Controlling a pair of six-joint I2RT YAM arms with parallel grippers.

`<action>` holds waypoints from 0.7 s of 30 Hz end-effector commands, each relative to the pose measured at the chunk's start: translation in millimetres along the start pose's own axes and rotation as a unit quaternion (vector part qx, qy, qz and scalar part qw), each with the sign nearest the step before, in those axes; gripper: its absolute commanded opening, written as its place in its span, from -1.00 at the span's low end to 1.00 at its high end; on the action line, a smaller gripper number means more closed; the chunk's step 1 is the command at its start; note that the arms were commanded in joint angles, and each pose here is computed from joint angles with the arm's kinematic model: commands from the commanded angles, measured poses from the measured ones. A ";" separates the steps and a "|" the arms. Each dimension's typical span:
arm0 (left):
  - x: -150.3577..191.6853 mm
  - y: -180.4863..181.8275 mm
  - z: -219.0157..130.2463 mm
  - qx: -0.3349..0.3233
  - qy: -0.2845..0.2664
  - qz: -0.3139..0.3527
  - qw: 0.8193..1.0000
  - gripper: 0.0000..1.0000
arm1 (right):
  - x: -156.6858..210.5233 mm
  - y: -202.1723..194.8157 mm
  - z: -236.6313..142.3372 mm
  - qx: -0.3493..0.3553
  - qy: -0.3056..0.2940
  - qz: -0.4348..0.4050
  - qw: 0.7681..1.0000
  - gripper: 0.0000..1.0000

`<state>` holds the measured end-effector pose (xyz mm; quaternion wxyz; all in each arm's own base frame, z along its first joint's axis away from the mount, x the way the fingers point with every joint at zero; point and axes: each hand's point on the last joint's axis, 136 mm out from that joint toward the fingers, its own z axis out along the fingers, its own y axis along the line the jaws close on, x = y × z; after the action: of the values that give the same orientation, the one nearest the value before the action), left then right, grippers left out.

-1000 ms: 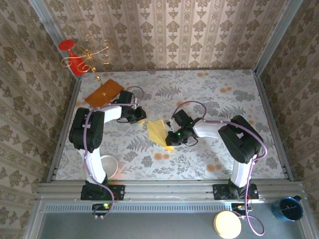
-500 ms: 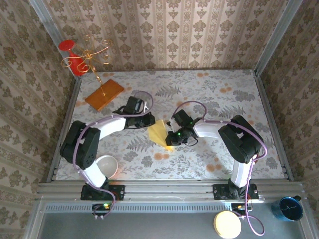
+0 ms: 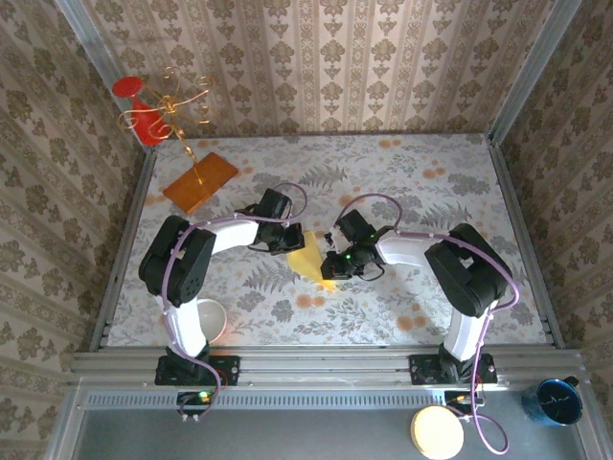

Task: Fold a paper plane with a square sheet of paper (pick it up from the middle)

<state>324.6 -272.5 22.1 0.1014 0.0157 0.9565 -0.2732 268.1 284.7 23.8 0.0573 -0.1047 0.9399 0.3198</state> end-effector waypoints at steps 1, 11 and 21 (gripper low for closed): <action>14.8 28.4 4.1 -0.069 0.032 -0.032 0.997 -0.88 | -22.1 17.8 -19.1 -0.012 -0.041 0.001 0.999 -0.73; 22.3 37.8 12.5 -0.110 0.065 -0.043 0.991 -0.88 | -48.6 19.2 3.4 0.004 -0.036 0.013 0.999 -0.86; 28.7 47.0 17.0 -0.137 0.083 -0.062 0.985 -0.88 | -44.9 19.1 22.8 0.003 -0.004 0.003 1.000 -0.91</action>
<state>325.8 -270.1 19.2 0.0570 -0.0092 0.9729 -0.2238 312.1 317.3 25.7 0.0717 -0.0889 0.9404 0.3204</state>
